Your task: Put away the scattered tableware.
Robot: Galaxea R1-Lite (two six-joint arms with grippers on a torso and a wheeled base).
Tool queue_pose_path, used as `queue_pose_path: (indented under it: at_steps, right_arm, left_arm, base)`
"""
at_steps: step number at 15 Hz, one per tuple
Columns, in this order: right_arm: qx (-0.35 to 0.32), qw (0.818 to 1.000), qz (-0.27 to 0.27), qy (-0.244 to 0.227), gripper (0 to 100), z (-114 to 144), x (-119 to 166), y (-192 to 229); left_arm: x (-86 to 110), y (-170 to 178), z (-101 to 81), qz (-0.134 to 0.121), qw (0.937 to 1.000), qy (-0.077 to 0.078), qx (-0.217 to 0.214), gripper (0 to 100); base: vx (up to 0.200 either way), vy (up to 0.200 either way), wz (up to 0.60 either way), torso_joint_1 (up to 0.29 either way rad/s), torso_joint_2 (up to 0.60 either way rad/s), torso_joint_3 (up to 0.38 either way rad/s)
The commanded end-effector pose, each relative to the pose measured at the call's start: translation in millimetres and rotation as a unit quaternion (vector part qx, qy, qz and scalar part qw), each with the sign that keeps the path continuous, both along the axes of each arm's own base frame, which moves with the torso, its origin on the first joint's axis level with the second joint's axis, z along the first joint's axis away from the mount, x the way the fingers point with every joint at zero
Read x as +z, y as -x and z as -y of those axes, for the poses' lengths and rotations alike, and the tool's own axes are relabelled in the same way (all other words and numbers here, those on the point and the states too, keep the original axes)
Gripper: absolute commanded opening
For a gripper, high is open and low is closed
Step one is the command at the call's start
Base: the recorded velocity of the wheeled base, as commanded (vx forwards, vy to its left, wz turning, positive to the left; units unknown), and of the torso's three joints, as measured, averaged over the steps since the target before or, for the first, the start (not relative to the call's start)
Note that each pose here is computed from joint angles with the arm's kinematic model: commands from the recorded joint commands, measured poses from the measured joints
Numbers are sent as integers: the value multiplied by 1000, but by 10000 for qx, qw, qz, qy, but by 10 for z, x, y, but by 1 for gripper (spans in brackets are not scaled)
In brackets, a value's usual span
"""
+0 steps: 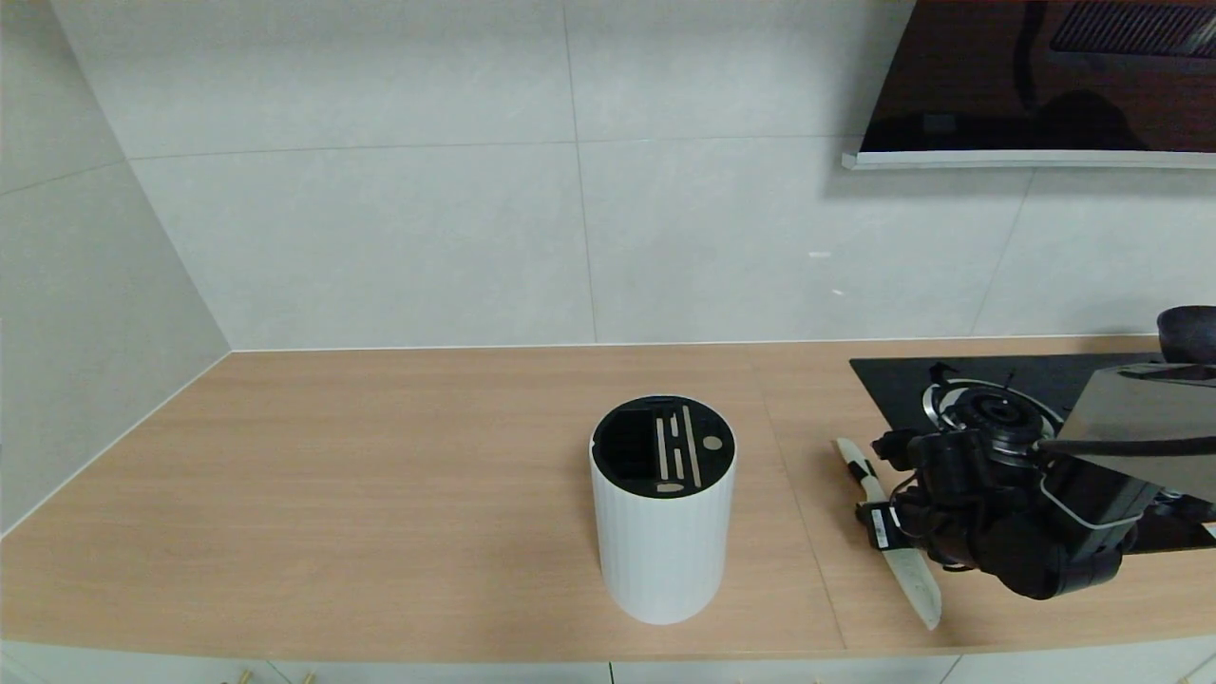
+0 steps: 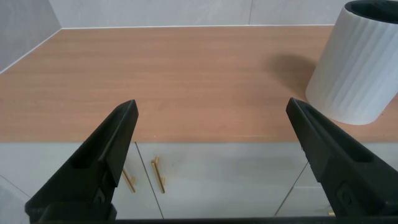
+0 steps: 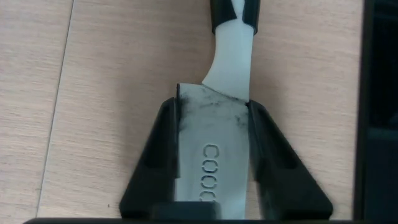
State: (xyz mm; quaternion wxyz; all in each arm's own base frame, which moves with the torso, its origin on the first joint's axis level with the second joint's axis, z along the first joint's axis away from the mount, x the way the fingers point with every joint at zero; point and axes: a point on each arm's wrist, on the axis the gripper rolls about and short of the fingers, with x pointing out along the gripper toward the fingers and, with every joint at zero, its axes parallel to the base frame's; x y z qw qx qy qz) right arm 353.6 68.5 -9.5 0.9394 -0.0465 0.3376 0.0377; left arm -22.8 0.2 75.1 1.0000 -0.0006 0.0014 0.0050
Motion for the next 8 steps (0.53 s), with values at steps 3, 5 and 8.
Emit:
queue_pose_path:
  at_steps: [3, 5, 8]
  right_arm:
    - [-20, 9998, 169, -47, 0, -7, 96, 6]
    - [-149, 9988, 458, -52, 0, -14, 321, 45]
    - [-95, 9960, 868, -174, 0, -56, 683, 195]
  left_arm:
    - [0, 0, 0, -1, 10000, 1, 11, 100]
    - [0, 0, 0, -1, 10000, 1, 11, 100]
    - [0, 0, 0, -1, 10000, 1, 11, 100]
  base:
    - [0, 0, 0, 0, 0, 0]
    - [0, 0, 0, 0, 0, 0]
    - [0, 0, 0, 0, 0, 0]
